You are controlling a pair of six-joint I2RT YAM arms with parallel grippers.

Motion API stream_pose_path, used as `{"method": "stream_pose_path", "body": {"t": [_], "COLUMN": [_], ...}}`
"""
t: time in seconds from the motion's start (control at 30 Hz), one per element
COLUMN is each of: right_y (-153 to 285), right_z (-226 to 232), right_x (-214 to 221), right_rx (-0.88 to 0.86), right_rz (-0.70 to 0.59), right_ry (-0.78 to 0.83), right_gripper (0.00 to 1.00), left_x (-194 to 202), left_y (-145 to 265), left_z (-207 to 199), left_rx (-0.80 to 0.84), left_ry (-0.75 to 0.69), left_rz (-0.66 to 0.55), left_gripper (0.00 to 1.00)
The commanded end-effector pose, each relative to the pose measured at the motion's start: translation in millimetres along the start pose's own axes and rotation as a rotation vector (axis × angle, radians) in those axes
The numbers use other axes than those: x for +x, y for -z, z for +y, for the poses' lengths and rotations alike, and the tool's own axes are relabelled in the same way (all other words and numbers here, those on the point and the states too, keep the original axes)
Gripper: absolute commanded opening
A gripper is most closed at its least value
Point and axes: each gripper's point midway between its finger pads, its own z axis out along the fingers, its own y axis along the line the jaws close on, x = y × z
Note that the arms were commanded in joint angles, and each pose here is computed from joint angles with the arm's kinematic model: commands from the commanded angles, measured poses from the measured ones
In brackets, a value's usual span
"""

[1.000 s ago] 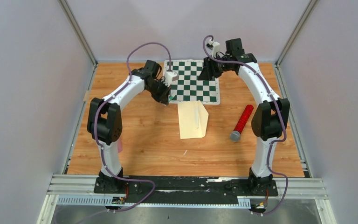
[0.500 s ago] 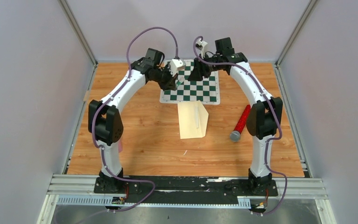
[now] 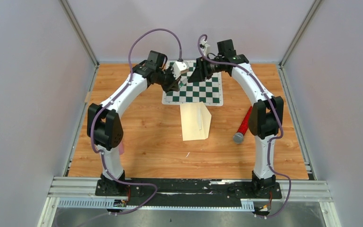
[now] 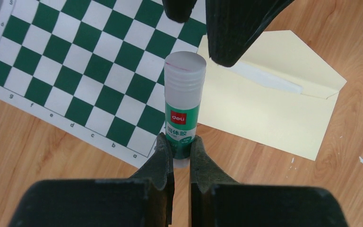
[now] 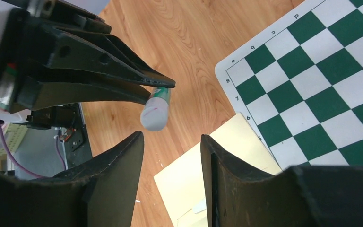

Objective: Place the letter into the envelope and seal it

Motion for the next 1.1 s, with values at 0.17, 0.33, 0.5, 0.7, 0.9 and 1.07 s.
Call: {"method": "stream_pose_path", "body": {"t": [0.17,0.33,0.5,0.7,0.9,1.07], "right_y": [-6.2,-7.1,-10.0,-13.8,-14.9,-16.4], "right_z": [11.5,12.8,10.2,4.4,3.0,1.2], "right_x": [-10.3,-12.2,-7.7,-5.7,-5.4,-4.1], "right_rx": [-0.092,-0.107,-0.104,-0.101,-0.103,-0.098], "right_rz": [-0.032,-0.037,-0.028,-0.025,-0.024,-0.022], "right_ry": [-0.013,-0.005,-0.049,-0.069,-0.068,-0.071], "right_gripper": [0.47,0.45,0.42,0.36,0.30,0.29], "left_x": [-34.8,-29.0,-30.0,-32.1,-31.6,-33.4], "left_y": [16.5,11.3,10.0,8.4,5.4,2.5], "left_z": [-3.8,-2.9,-3.4,-5.4,-5.5,-5.1], "left_rx": [-0.028,-0.021,-0.016,-0.007,-0.004,0.001], "left_ry": [-0.082,-0.083,-0.091,-0.099,-0.102,-0.081], "left_rz": [-0.083,-0.049,-0.049,-0.050,-0.037,-0.031], "left_gripper": [0.00,0.00,0.00,0.00,0.00,0.00]}}
